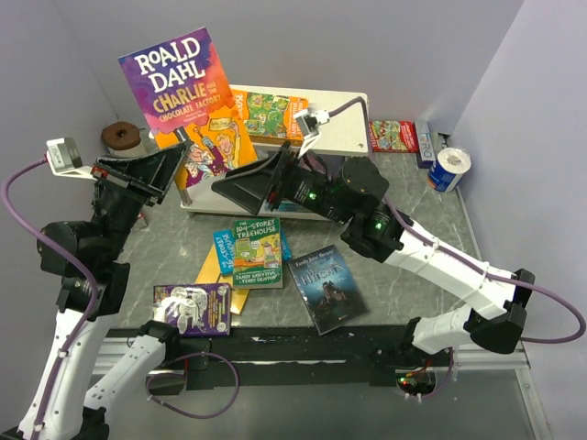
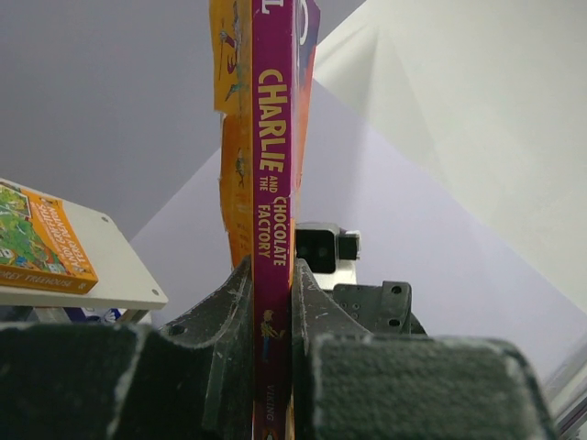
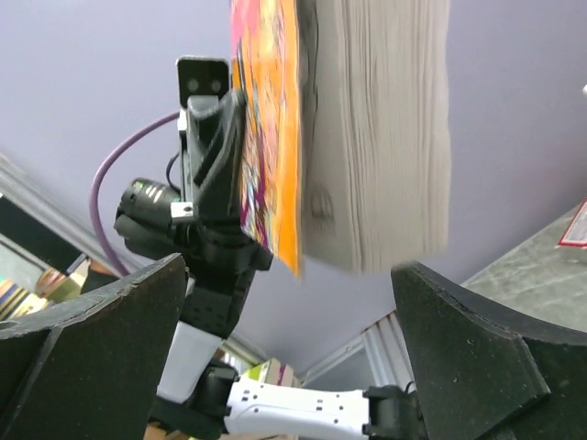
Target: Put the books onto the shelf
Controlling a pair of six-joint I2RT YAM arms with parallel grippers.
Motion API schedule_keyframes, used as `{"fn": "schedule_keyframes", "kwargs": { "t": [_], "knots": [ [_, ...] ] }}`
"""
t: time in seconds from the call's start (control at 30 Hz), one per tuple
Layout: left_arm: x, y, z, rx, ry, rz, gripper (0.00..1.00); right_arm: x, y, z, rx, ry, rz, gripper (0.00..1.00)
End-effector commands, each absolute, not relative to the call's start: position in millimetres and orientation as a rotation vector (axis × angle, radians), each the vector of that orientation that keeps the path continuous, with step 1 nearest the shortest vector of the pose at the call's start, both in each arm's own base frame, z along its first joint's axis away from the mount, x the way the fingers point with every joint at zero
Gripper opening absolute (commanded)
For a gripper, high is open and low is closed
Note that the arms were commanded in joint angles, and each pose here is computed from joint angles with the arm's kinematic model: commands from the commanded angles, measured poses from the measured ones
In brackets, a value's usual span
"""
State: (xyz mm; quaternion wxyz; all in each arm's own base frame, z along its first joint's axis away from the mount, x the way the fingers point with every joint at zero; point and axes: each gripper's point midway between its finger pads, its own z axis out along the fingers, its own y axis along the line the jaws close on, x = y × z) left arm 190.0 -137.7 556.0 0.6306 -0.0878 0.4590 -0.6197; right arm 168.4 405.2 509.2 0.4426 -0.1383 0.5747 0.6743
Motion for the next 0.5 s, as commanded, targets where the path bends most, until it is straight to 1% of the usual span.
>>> {"fn": "schedule_keyframes", "kwargs": {
  "t": [0.0,0.17,0.23,0.3,0.33,0.4,0.43,0.47],
  "knots": [
    [175.2,-143.0,570.7,-0.111,1.016,-1.438,0.01,180.2,395.5,541.0,-0.340,1.347,1.649,1.00],
    [167.4,-140.4,570.6,-0.109,0.986,-1.454,0.01,193.5,397.7,544.3,-0.319,1.349,1.641,0.99],
    [168.3,-140.5,568.8,-0.112,0.996,-1.449,0.01,200.9,394.6,545.5,-0.289,1.338,1.657,0.97],
    [167.8,-140.5,566.7,-0.114,0.995,-1.455,0.01,206.9,389.8,542.9,-0.262,1.333,1.676,0.89],
    [168.9,-140.7,564.7,-0.122,0.998,-1.463,0.01,207.3,387.3,547.0,-0.259,1.310,1.690,0.80],
    [171.2,-140.9,559.4,-0.130,1.004,-1.464,0.02,206.3,383.9,549.6,-0.267,1.303,1.707,0.69],
    [173.3,-141.2,556.1,-0.136,1.016,-1.457,0.03,206.9,382.0,550.6,-0.274,1.301,1.705,0.56],
    [175.5,-140.7,554.2,-0.143,1.022,-1.448,0.03,207.5,381.9,547.9,-0.281,1.321,1.699,0.50]
  ]
}}
